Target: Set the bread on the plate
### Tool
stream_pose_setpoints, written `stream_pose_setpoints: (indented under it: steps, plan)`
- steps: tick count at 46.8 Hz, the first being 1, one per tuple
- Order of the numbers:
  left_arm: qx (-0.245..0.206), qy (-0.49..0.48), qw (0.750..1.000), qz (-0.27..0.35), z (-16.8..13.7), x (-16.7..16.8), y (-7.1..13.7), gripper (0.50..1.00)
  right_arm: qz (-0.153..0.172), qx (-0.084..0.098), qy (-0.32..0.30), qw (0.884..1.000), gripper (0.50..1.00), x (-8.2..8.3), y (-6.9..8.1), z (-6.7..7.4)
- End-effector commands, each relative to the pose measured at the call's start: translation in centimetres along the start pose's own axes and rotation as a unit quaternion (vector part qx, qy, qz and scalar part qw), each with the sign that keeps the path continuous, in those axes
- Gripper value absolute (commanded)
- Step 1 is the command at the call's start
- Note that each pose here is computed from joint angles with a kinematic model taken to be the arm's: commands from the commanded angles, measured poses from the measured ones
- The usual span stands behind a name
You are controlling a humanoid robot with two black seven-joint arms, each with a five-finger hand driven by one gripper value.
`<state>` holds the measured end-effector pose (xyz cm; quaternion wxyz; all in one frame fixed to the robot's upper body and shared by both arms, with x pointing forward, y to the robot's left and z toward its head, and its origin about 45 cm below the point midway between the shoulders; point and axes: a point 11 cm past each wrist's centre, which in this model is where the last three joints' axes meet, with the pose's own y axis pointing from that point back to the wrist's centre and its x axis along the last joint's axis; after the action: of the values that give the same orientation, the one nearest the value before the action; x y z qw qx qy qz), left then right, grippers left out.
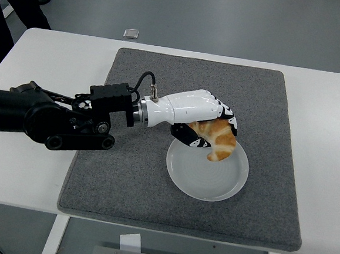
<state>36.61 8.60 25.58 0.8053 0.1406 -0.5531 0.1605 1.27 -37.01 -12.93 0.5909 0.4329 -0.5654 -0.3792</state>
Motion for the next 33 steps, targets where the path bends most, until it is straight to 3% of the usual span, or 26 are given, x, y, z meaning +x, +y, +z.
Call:
stream_pose_setpoints:
  steps: [1,33]
  plan:
    - [-0.003,-0.003,1.000,0.002,-0.1,-1.0,0.0,0.500,0.000,0.000,0.000,1.000,0.952,0.0,0.0,0.0]
    - [0.022,0.030,0.999,-0.011,-0.9,-5.8,0.8,0.500,0.000,-0.001,0.000,1.000,0.952,0.0,0.0,0.1]
